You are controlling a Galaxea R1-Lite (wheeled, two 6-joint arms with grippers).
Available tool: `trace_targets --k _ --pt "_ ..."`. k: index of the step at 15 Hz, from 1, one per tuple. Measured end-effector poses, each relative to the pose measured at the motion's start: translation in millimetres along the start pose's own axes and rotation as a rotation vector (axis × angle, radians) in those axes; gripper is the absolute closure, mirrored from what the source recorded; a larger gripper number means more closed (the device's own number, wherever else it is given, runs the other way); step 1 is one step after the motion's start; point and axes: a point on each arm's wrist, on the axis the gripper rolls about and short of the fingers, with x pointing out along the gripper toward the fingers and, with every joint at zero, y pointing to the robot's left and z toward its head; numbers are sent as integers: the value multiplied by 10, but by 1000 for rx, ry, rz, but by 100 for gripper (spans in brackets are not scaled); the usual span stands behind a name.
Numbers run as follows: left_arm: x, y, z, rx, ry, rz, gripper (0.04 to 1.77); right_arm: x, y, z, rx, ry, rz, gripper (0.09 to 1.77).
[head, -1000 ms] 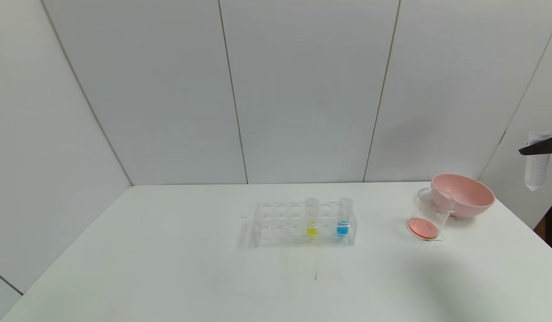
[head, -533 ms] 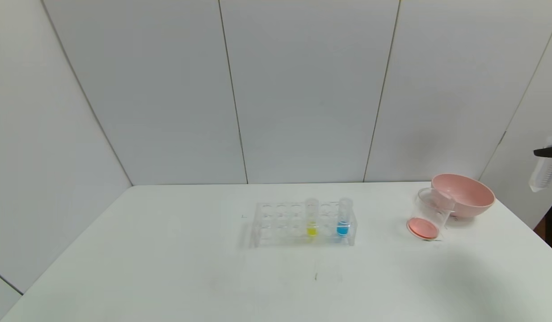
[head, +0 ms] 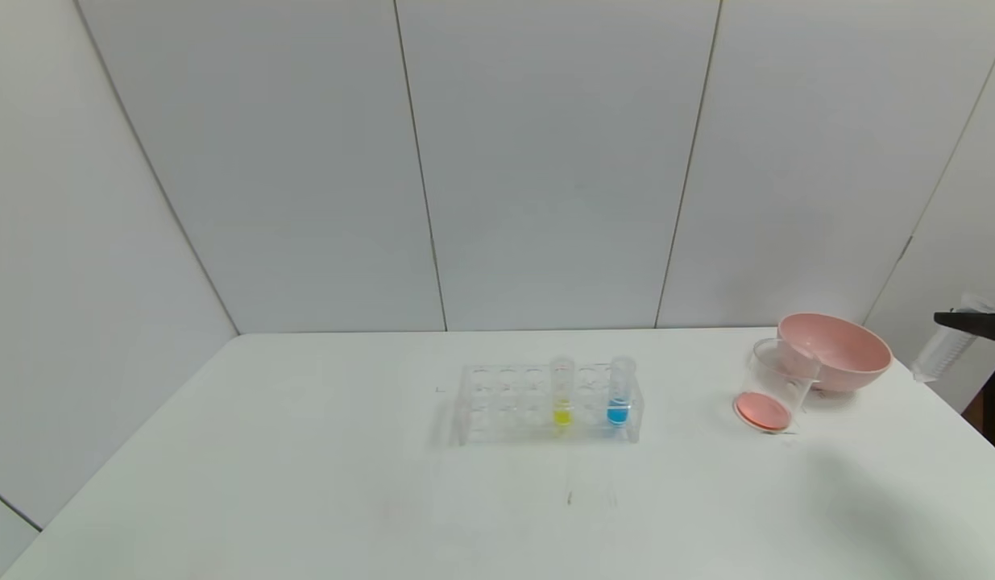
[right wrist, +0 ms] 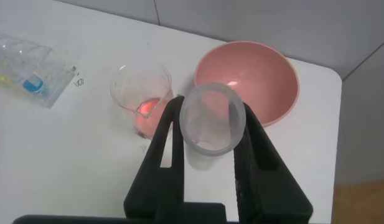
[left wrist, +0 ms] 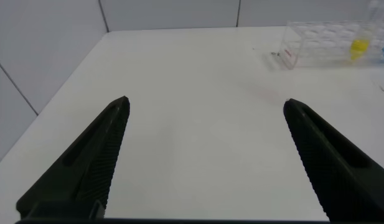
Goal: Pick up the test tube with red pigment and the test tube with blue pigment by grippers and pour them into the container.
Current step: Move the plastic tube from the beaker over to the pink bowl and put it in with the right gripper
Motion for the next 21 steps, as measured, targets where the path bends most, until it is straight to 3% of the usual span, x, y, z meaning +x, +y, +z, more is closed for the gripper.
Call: trace_targets --k 7,11,17,21 --pt "0 0 0 0 0 0 5 579 -72 -80 -8 -129 50 134" --pt "0 0 0 0 0 0 5 1011 -24 -141 -21 -117 53 134" --pt "0 0 0 0 0 0 5 1332 -332 -85 -29 -123 -67 134" --pt "0 0 0 0 0 0 5 1415 -502 -191 -16 -114 -90 134"
